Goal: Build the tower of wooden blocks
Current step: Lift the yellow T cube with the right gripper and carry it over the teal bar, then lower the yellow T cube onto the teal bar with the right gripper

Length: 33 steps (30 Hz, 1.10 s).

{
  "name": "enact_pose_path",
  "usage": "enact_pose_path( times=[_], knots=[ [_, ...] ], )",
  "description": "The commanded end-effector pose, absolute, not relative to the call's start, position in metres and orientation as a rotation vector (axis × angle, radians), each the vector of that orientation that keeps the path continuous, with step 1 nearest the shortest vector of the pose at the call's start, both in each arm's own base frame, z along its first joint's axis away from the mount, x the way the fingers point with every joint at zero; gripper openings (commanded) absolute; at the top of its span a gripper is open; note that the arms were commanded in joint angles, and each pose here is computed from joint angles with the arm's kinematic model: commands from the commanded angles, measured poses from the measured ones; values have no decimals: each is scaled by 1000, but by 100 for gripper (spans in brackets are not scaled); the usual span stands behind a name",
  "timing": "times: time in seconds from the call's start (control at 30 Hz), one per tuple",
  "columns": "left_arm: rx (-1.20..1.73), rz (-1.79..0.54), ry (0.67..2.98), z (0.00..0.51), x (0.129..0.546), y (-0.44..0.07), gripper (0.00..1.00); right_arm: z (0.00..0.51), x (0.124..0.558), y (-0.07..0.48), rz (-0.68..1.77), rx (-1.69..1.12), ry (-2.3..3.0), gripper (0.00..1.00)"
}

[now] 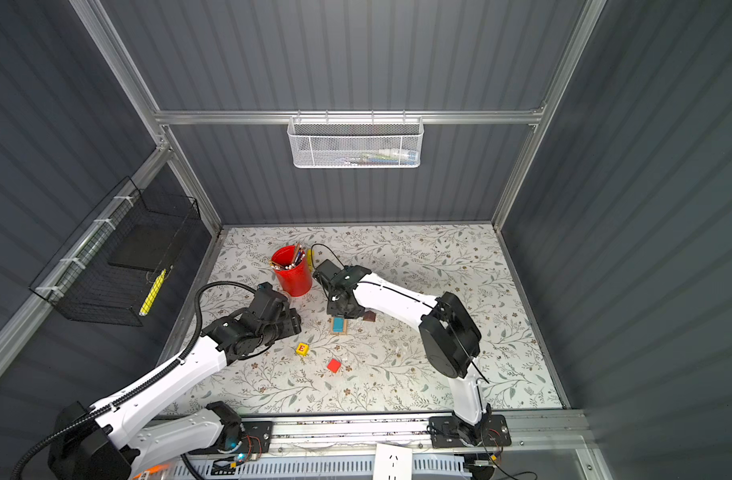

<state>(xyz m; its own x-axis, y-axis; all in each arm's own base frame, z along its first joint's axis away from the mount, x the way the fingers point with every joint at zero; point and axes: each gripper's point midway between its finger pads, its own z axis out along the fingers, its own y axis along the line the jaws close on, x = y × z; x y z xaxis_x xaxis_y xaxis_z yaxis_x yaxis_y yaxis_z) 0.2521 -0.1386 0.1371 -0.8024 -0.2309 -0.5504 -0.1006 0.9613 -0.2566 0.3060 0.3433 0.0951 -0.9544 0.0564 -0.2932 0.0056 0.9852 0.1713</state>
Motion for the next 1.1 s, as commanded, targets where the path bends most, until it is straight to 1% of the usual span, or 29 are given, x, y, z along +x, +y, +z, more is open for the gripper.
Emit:
enact_pose_path(
  times=[0.0,0.47,1.07],
  knots=[
    [-233,-214,2518,130,242,-125,75,91,306,345,171,94,2825,27],
    [-243,-197,2501,134,237,-117,76,71,306,350,59,76,2847,30],
    [-249,-192,2507,132,237,-116,77,58,301,356,46,39,2874,34]
  ],
)
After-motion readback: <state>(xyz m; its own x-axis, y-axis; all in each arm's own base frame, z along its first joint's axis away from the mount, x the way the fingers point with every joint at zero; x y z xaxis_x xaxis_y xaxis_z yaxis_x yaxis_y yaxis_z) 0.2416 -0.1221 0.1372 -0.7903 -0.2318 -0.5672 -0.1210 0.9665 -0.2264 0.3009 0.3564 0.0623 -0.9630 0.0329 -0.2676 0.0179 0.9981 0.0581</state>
